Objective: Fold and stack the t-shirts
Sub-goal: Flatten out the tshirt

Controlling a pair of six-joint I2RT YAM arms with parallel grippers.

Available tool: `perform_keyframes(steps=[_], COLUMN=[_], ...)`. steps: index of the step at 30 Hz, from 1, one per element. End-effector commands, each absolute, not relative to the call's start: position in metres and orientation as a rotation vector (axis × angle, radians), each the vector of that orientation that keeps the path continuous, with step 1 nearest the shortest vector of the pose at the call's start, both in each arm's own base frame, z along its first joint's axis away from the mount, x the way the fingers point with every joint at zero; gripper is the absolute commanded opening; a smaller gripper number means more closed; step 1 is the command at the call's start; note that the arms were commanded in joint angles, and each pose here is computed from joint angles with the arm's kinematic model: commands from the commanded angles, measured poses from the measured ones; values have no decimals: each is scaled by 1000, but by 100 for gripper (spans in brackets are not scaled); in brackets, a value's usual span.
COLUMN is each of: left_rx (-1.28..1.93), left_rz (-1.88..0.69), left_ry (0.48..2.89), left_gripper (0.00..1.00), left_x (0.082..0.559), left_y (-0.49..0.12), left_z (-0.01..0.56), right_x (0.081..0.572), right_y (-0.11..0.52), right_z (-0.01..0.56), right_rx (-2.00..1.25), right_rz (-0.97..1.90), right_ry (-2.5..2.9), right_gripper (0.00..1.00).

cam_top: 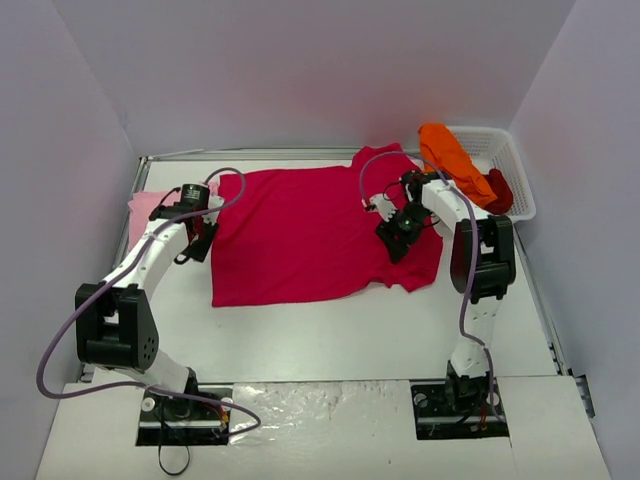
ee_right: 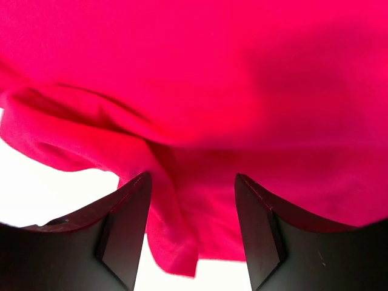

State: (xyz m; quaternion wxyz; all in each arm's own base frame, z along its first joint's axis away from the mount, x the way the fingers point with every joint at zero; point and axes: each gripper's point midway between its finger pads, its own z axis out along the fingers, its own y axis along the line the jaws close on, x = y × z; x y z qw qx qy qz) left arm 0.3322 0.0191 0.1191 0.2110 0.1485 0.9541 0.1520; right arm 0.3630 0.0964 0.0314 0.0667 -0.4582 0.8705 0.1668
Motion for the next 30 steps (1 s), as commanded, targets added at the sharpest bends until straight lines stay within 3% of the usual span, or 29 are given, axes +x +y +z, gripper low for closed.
perform_keyframes(steps=[1, 11, 19, 30], left_rx=[422, 412, 411, 408], left_rz=[421, 411, 413, 427], left_ry=[2608, 2589, 2586, 2588], left_gripper=[43, 43, 43, 43], left_x=[339, 336, 334, 334], left_y=[17, 15, 16, 18], left_z=[138, 145, 146, 145], right_x=[373, 341, 285, 258], right_y=[95, 105, 108, 106], right_z=[88, 128, 94, 53], right_rx=[-1284, -1316, -1544, -1669], right_rz=[392, 390, 452, 515], right_ry=[2508, 2392, 2505, 2607], right_gripper=[53, 49, 39, 40])
